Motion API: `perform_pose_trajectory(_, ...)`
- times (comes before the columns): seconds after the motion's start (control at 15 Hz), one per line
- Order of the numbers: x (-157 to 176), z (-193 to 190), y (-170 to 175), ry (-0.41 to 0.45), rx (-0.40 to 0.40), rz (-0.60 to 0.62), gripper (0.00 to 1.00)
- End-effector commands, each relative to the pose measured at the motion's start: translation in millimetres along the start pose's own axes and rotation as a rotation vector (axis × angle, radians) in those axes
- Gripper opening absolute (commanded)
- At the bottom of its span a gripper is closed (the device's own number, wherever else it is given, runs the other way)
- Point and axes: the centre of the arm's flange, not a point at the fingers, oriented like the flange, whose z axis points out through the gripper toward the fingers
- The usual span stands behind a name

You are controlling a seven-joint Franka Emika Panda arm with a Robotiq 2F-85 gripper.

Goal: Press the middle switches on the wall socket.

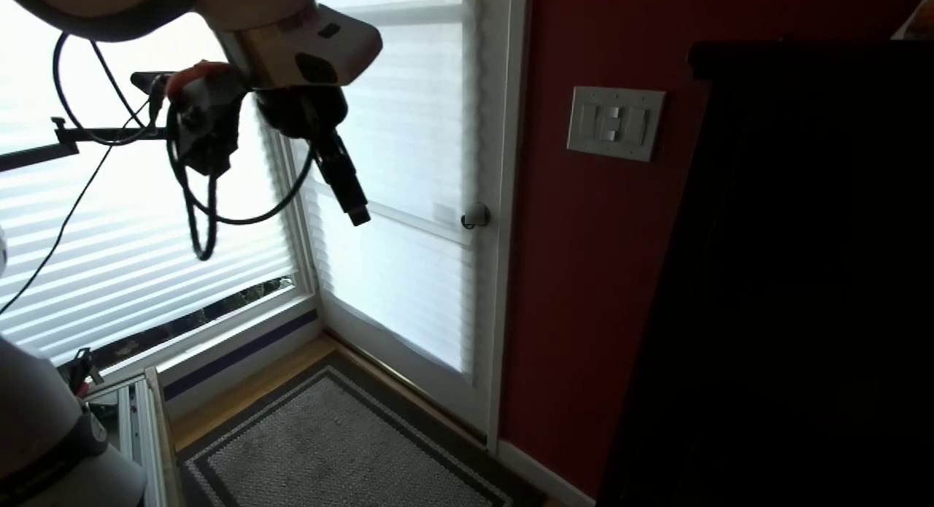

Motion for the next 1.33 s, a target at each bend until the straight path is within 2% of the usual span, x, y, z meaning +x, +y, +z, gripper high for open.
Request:
perform_pose_trajectory(0.0, 69.6, 7.2, -2.5, 0.017, 0.070, -0.040, 1.00)
perform_pose_trajectory(0.6, 194.7, 1.8, -18.9, 0.079, 0.139, -0.169, 1.00)
perform_pose_trajectory(0.87, 234.9, 5.6, -20.4, 0.155, 0.172, -0.260, 1.00)
perform_pose_trajectory(0.93, 239.3, 4.1, -19.8, 0.175, 0.179, -0.240, 1.00)
perform_pose_trajectory(1.0, 209.2, 5.1, -26.7, 0.149, 0.152, -0.231, 1.00)
perform_pose_trajectory(1.27, 225.8, 8.2, -23.5, 0.166, 0.153, -0.232, 1.00)
